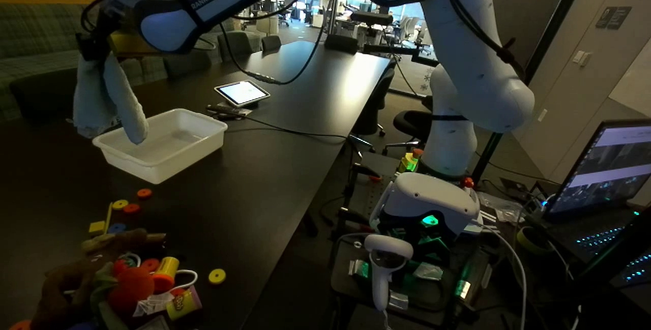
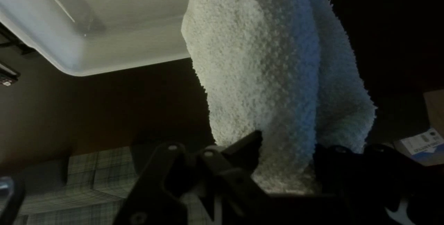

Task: Use the cloth to push the objects on the table to the left

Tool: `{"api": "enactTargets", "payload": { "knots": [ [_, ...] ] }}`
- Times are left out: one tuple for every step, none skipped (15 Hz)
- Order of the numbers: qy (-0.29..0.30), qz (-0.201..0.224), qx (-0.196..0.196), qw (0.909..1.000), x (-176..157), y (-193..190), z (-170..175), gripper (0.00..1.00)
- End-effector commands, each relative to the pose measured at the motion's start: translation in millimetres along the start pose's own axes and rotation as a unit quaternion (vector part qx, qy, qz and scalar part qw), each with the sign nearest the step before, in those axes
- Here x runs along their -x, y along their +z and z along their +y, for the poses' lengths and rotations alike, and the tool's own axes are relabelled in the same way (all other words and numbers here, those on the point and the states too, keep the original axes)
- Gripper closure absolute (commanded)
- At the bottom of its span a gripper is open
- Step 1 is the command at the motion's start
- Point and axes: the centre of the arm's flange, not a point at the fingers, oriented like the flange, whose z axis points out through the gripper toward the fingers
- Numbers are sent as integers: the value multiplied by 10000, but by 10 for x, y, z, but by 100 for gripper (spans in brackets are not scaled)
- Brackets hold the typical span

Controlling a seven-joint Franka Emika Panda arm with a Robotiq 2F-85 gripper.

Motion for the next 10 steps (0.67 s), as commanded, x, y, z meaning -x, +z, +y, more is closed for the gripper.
{"api": "enactTargets", "payload": {
  "knots": [
    [-68, 63, 110, 9999, -587, 275, 315, 93],
    [-59, 58, 188, 9998, -671, 382, 417, 93],
    [-61, 44, 282, 9996, -759, 512, 506, 93],
    [-21, 45, 415, 9991, -877, 658, 623, 93],
    [-14, 48, 543, 9985, -916, 812, 714, 93],
    [23, 4, 664, 9978, -1023, 958, 823, 93],
    [58, -32, 787, 9969, -1056, 1110, 919, 93],
    [86, -63, 890, 9960, -1057, 1241, 982, 91],
    [129, -152, 982, 9950, -1092, 1343, 1078, 48],
    [142, -188, 1089, 9938, -1067, 1453, 1156, 50]
  ]
}}
